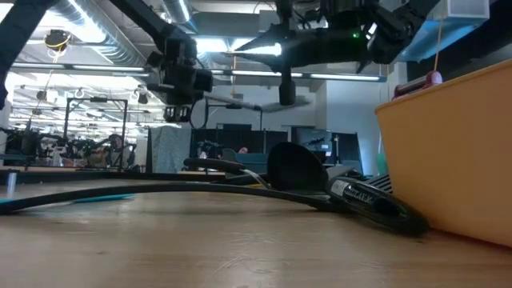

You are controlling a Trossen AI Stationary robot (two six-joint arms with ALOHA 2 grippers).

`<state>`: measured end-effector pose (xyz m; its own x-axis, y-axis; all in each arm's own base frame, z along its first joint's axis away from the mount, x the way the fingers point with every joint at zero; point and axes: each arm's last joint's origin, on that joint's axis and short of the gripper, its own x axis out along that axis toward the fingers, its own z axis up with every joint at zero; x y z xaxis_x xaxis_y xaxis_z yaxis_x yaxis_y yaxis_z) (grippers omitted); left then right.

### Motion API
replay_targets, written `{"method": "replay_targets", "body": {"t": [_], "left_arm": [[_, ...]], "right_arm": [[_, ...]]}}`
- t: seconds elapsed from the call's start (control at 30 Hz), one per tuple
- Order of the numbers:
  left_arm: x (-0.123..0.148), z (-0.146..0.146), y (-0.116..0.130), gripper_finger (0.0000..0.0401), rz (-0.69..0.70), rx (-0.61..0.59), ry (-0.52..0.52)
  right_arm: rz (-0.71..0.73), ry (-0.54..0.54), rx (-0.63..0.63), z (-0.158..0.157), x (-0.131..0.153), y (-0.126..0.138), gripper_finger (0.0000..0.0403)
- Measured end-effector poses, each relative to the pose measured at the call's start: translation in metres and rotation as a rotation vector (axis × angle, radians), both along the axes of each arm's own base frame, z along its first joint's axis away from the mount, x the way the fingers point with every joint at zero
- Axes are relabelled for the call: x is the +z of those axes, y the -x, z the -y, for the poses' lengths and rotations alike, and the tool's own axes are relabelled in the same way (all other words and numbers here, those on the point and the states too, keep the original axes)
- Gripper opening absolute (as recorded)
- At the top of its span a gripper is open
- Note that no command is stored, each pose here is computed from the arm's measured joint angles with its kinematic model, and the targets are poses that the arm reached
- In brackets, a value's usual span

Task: Pick & Place Kitchen Items
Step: Put the large black spatula into the blue bin

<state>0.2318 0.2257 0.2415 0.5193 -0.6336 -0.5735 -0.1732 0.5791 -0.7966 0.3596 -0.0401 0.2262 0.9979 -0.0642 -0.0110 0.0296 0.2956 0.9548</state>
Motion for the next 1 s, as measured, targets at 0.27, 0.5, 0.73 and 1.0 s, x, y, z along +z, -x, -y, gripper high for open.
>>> {"method": "replay_targets", "body": {"t": [0.27, 0.5, 0.73, 1.0], "left_arm": [[0.012, 0.014, -0.008, 0.0046, 0.047, -0.064, 0.011], [0.013, 0.025, -0.014, 0.0046, 0.033, -0.104, 0.038], [0.014, 0.031, -0.018, 0.0046, 0.048, -0.117, 0.069], [0.014, 0.033, -0.019, 0.0046, 0.048, -0.122, 0.069]], "right_arm": [[0.183, 0.127, 0.314, 0.017, 0.022, 0.009, 0.0028], [0.526, 0.367, 0.466, 0.027, 0.091, 0.007, 0.0028], [0.181, 0.477, 0.687, 0.043, 0.146, -0.018, 0.0028], [-0.511, 0.909, 0.438, 0.053, 0.181, 0.002, 0.0046]]}}
